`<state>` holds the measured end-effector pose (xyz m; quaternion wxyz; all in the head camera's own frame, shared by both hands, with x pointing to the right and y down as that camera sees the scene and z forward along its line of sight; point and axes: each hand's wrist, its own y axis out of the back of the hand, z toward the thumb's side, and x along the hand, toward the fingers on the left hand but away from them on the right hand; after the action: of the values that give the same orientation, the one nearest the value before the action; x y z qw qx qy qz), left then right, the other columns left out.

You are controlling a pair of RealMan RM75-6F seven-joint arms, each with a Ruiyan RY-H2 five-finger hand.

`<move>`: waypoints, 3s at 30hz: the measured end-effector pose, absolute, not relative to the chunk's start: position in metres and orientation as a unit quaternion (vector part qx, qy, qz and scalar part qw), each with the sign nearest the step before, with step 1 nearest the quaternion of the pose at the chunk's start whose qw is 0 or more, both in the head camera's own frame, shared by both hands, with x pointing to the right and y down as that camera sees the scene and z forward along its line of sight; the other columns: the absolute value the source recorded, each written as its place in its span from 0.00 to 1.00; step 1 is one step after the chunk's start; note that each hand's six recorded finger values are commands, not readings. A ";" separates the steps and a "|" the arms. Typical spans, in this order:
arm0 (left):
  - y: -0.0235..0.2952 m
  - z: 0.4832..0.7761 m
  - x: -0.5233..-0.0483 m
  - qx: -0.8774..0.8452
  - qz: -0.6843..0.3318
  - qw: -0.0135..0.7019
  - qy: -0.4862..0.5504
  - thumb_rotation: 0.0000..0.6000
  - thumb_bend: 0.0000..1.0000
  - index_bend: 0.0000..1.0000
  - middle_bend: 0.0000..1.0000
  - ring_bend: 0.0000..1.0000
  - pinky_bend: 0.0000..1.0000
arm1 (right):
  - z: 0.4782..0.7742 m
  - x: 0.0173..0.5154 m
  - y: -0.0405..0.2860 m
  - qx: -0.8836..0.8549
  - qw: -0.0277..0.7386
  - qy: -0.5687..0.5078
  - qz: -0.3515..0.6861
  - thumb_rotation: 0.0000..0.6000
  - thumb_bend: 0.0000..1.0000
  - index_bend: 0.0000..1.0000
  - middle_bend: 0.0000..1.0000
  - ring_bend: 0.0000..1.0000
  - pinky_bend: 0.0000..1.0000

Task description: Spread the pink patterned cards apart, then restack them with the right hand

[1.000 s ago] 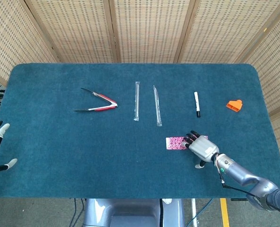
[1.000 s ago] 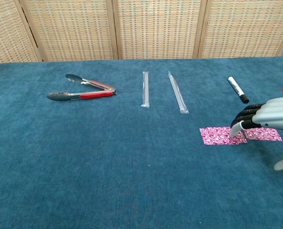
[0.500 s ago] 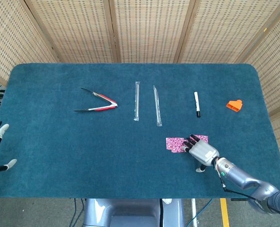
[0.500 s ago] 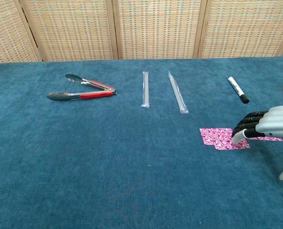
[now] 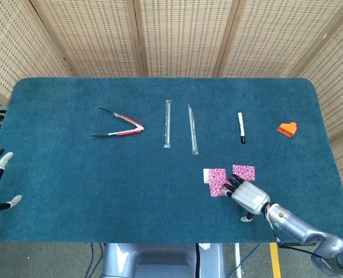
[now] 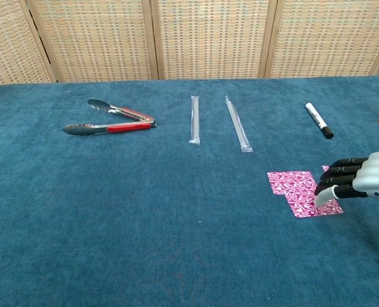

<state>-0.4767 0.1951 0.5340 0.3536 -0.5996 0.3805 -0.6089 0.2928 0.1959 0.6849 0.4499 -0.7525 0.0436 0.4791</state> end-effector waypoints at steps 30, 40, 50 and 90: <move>0.198 0.537 -0.478 -0.600 -0.611 0.350 0.378 0.97 0.06 0.04 0.00 0.00 0.00 | 0.693 0.299 0.209 -0.750 0.447 0.058 0.484 1.00 0.18 0.14 0.13 0.00 0.00; 0.198 0.537 -0.479 -0.600 -0.612 0.350 0.379 0.97 0.06 0.04 0.00 0.00 0.00 | 0.679 0.290 0.198 -0.763 0.440 0.016 0.473 1.00 0.17 0.15 0.13 0.00 0.00; 0.198 0.538 -0.479 -0.601 -0.611 0.348 0.379 0.97 0.06 0.04 0.00 0.00 0.00 | 0.667 0.280 0.169 -0.786 0.388 -0.080 0.475 1.00 0.24 0.28 0.13 0.00 0.00; 0.202 0.532 -0.488 -0.595 -0.617 0.347 0.382 0.97 0.06 0.04 0.00 0.00 0.00 | 0.730 0.259 0.113 -0.753 0.375 -0.145 0.521 1.00 0.21 0.32 0.14 0.00 0.00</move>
<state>-0.4883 0.2015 0.5320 0.3467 -0.5947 0.3820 -0.6166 0.2589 0.1126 0.7298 0.3750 -0.7529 -0.1445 0.5211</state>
